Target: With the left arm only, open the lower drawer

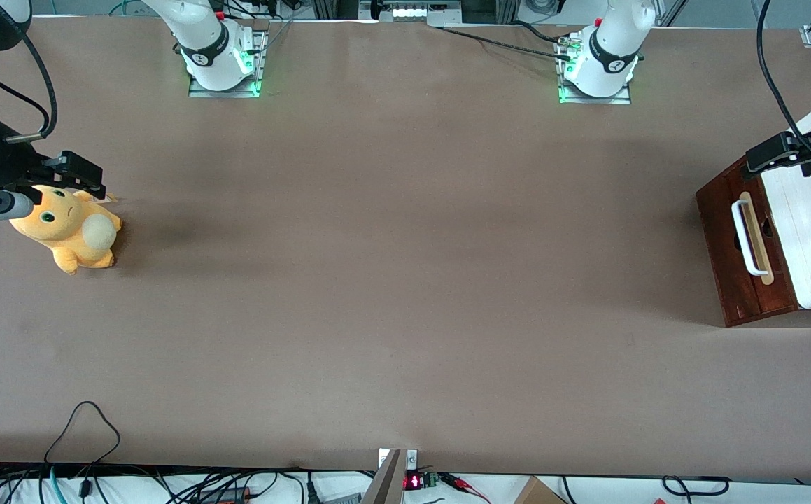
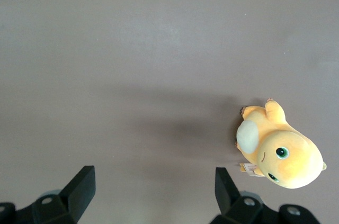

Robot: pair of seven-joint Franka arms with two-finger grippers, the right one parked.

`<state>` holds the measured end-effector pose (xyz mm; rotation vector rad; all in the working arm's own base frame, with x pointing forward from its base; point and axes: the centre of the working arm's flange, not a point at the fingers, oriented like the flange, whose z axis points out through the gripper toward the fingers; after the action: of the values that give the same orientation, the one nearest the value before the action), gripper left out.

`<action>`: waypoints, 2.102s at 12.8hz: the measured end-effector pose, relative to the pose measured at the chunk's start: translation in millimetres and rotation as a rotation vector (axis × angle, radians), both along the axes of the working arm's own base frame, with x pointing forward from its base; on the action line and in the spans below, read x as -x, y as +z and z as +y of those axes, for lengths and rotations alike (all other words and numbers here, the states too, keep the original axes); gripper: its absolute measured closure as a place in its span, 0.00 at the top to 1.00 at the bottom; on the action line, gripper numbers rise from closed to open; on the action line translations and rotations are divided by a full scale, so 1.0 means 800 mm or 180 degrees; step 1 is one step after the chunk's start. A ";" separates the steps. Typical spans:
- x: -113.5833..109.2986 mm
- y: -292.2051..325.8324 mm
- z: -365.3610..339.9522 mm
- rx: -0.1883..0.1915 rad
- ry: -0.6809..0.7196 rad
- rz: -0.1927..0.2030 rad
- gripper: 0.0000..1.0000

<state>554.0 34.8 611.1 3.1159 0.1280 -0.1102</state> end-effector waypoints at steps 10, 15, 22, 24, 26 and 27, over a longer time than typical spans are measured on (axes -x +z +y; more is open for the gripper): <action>-0.004 -0.004 -0.001 0.0002 -0.0009 0.0036 1.00; -0.005 -0.015 -0.001 0.0013 -0.0010 0.0140 1.00; -0.014 -0.041 0.002 0.0014 -0.0074 0.0257 1.00; -0.022 -0.065 0.010 -0.0119 -0.0077 0.0255 1.00; -0.030 -0.094 0.015 -0.0229 -0.0094 0.0246 1.00; -0.033 -0.108 0.017 -0.0293 -0.0113 0.0229 1.00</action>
<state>580.3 48.7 524.4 3.2076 0.0813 -0.2235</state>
